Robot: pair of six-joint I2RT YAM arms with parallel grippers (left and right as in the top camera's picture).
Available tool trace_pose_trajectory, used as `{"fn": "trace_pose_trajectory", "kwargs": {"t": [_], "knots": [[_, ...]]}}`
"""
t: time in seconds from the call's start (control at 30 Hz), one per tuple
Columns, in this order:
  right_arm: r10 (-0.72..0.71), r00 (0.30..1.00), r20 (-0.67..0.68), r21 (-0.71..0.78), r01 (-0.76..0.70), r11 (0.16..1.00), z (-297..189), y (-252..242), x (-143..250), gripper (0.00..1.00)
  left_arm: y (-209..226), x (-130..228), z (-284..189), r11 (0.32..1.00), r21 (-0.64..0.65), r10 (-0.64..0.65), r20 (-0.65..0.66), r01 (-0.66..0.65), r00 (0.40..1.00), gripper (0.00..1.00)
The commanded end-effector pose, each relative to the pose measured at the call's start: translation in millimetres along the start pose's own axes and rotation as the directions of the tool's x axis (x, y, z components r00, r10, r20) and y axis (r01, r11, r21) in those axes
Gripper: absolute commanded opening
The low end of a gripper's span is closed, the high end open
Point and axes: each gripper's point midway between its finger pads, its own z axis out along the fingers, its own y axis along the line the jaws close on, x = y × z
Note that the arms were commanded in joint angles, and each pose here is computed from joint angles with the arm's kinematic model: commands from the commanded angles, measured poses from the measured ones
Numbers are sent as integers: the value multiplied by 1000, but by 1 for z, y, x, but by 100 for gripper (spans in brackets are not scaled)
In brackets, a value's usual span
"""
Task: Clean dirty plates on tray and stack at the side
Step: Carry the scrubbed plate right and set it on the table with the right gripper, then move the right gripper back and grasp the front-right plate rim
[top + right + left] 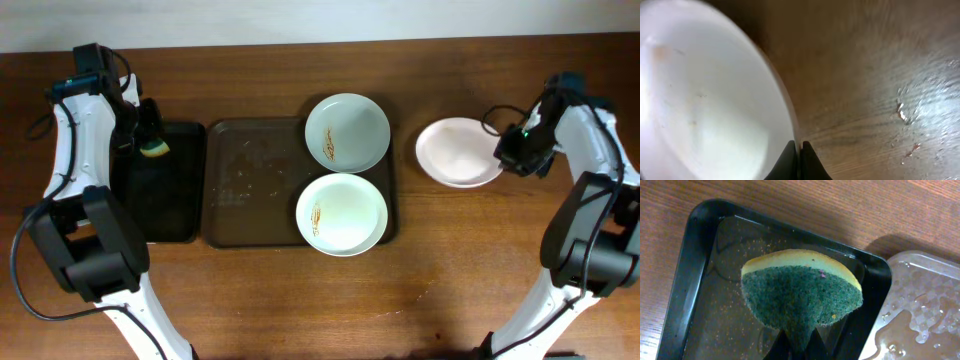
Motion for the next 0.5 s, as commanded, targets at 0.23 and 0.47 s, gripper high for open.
{"fn": "trace_pose_trajectory", "kwargs": {"t": [0.23, 0.47], "knots": [[-162, 984, 72, -324, 176, 930, -63, 95, 15, 38, -3, -12, -18, 1000, 6, -9, 57, 9, 998, 1], [-396, 918, -13, -233, 382, 894, -37, 184, 111, 38, -4, -11, -18, 1000, 6, -7, 55, 6, 998, 1]]}}
